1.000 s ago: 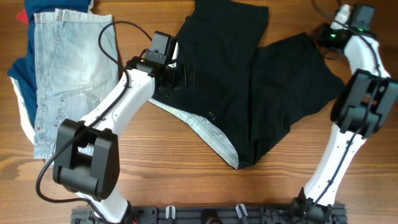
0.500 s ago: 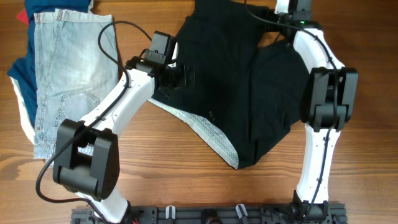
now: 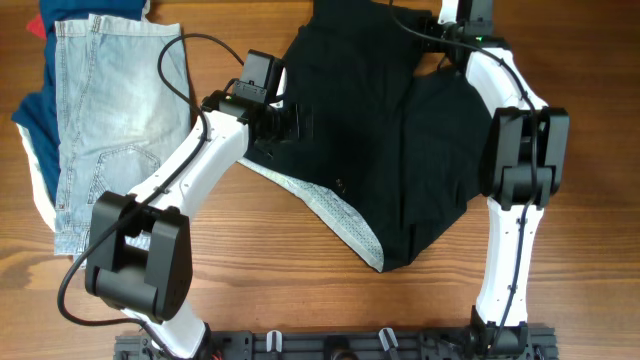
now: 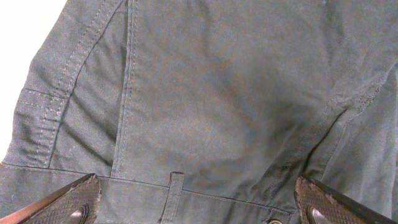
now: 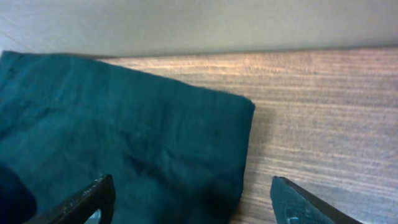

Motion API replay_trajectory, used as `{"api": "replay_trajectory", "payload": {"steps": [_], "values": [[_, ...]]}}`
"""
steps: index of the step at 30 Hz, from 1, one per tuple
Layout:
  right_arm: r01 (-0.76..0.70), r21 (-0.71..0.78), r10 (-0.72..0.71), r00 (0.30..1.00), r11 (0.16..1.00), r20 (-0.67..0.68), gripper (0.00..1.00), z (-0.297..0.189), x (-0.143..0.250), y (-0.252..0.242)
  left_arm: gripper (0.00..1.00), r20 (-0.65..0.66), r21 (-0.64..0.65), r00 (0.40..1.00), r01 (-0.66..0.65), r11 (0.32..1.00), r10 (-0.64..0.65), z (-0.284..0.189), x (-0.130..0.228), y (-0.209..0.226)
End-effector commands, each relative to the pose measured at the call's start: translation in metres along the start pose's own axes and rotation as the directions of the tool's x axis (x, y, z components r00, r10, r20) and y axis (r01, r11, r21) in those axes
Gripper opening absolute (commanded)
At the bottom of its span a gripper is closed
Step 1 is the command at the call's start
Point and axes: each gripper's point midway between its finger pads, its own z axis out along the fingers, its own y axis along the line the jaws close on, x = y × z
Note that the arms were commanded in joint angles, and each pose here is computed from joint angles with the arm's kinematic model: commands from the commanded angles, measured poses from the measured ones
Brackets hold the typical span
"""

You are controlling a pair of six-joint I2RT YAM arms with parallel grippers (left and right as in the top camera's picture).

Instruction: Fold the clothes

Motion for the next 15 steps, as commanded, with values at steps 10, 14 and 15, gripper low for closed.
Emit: {"api": "replay_trajectory", "payload": {"steps": [10,14,15], "values": [[-0.119,0.035,0.123,0.983,0.992,-0.136,0.76,0.022,0.055,-0.006,1.0,0.024,0.001,1.0,0.004,1.0,-0.004,-0.006,-0.006,-0.003],[-0.142,-0.013,0.138,0.978,0.99,-0.156,0.73,0.022,0.059,0.003,1.0,0.024,0.001,1.0,0.004,1.0,-0.004,-0.006,-0.007,-0.003],[-0.165,-0.014,0.16,0.973,0.986,-0.167,0.73,0.022,0.062,0.005,1.0,0.025,0.001,1.0,0.004,1.0,-0.004,-0.006,-0.007,-0.003]]}}
